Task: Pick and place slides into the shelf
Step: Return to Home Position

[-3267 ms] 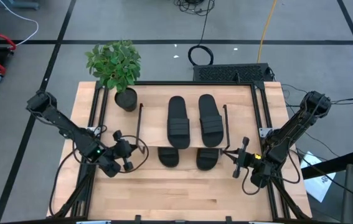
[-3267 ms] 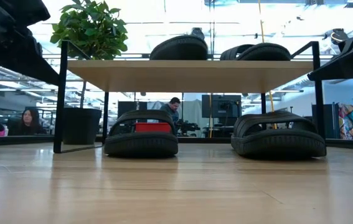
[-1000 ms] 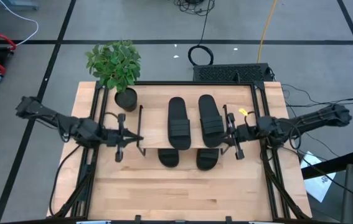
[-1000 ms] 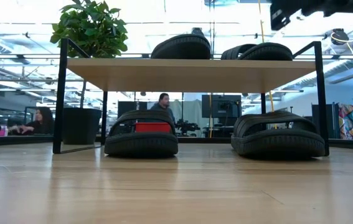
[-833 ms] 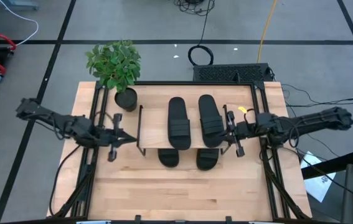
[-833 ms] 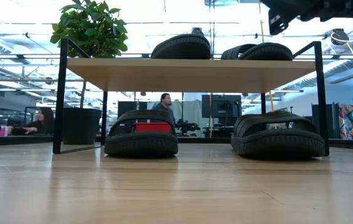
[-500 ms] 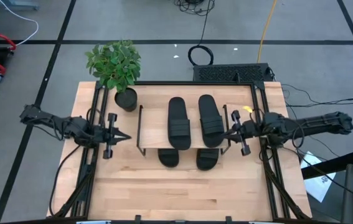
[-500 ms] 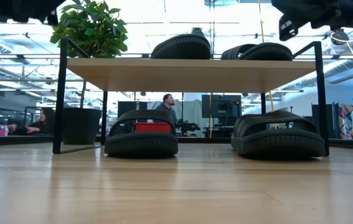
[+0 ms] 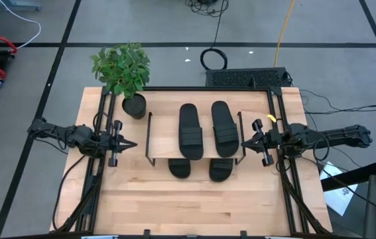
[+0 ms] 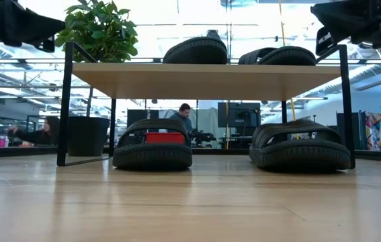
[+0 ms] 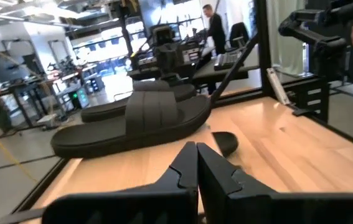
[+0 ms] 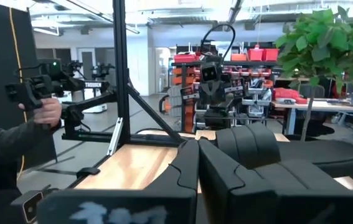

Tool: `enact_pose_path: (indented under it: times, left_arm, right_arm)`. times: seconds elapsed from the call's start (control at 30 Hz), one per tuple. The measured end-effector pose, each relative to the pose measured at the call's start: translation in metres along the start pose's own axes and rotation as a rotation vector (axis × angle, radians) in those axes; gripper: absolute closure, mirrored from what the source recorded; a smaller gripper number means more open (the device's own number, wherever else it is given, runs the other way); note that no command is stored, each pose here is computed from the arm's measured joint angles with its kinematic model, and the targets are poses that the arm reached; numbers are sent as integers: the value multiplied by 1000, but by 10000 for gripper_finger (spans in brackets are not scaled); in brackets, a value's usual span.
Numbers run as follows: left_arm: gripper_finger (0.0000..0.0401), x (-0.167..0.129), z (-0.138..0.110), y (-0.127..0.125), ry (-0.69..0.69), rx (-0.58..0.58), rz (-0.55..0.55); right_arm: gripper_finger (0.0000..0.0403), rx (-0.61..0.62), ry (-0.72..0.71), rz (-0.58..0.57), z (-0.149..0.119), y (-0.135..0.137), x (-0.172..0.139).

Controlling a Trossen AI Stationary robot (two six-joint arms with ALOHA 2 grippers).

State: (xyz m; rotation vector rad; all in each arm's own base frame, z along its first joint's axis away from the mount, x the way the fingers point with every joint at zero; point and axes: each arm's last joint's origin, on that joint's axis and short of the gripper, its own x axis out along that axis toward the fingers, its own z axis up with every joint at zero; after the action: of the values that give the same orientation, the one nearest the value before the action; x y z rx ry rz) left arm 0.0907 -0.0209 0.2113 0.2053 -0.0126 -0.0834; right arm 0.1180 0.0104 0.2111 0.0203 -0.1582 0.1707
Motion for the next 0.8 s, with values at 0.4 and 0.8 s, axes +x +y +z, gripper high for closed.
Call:
enact_pose_path:
  times: [0.4, 0.8]
  left_arm:
    - [401, -1, -5, 0, 54, -48, 26]
    - [399, -2, -12, -1, 124, -112, 20]
  right_arm:
    - [403, -14, 35, -77, -3, -2, -5]
    - [403, -15, 84, -83, -8, -2, -5]
